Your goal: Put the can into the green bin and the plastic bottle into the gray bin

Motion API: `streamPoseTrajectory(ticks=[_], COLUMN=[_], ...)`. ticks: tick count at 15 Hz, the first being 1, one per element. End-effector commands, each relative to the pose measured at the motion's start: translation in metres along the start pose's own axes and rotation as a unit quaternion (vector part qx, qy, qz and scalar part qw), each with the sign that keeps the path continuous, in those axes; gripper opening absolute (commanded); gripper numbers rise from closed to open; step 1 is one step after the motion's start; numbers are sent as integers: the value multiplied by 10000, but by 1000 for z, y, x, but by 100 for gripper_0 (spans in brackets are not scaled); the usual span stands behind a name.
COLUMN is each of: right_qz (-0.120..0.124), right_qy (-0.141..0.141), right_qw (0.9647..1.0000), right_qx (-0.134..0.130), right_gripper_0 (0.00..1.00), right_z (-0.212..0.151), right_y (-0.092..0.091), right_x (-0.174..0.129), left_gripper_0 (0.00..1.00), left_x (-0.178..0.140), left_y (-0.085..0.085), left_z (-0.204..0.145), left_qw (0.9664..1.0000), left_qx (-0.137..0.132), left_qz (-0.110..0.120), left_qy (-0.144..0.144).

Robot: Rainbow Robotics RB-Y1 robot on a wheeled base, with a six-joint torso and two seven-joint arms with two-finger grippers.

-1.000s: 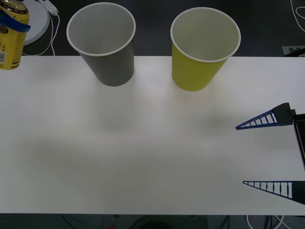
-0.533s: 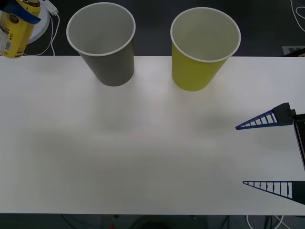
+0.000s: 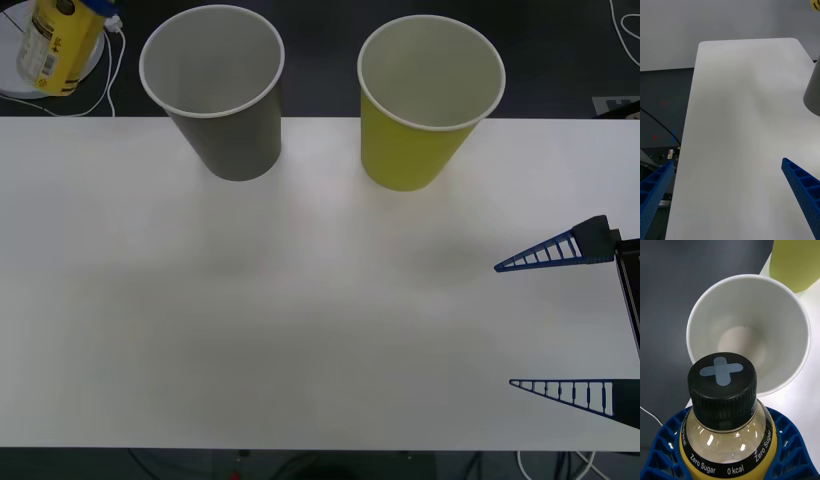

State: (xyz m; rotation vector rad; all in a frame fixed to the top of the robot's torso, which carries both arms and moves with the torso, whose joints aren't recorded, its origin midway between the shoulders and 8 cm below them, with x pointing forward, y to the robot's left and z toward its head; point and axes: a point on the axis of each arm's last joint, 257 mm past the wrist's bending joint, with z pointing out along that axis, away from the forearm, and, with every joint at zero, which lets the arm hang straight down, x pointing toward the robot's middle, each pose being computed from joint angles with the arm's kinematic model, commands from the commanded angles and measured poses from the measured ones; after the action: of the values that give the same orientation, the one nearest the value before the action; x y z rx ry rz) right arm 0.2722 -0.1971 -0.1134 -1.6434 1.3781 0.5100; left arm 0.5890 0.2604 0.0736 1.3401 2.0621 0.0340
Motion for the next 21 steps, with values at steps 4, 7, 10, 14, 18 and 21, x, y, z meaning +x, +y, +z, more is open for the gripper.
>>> streamPoseTrajectory(ticks=[4, 7, 10, 14, 18, 21], right_qz=[0, 0, 0, 0, 0, 0], right_qy=[0, 0, 0, 0, 0, 0], right_qw=[10000, 10000, 10000, 10000, 10000, 10000], right_qx=[0, 0, 0, 0, 0, 0], right_gripper_0=[100, 100, 100, 100, 100, 100], right_z=[0, 0, 0, 0, 0, 0], right_y=[0, 0, 0, 0, 0, 0], right_x=[0, 0, 0, 0, 0, 0], left_gripper_0=[0, 0, 0, 0, 0, 0], left_x=[-41, -68, -91, -111, -127, -130], left_y=[-1, -5, -13, -21, -27, -29], left_z=[12, 16, 25, 44, 59, 62], left_qw=[10000, 9999, 9997, 9985, 9977, 9973], left_qx=[-45, -42, 10, 81, 56, 50], left_qz=[-49, -124, -195, -483, -601, -662], left_qy=[-20, -104, -153, -246, -321, -312])
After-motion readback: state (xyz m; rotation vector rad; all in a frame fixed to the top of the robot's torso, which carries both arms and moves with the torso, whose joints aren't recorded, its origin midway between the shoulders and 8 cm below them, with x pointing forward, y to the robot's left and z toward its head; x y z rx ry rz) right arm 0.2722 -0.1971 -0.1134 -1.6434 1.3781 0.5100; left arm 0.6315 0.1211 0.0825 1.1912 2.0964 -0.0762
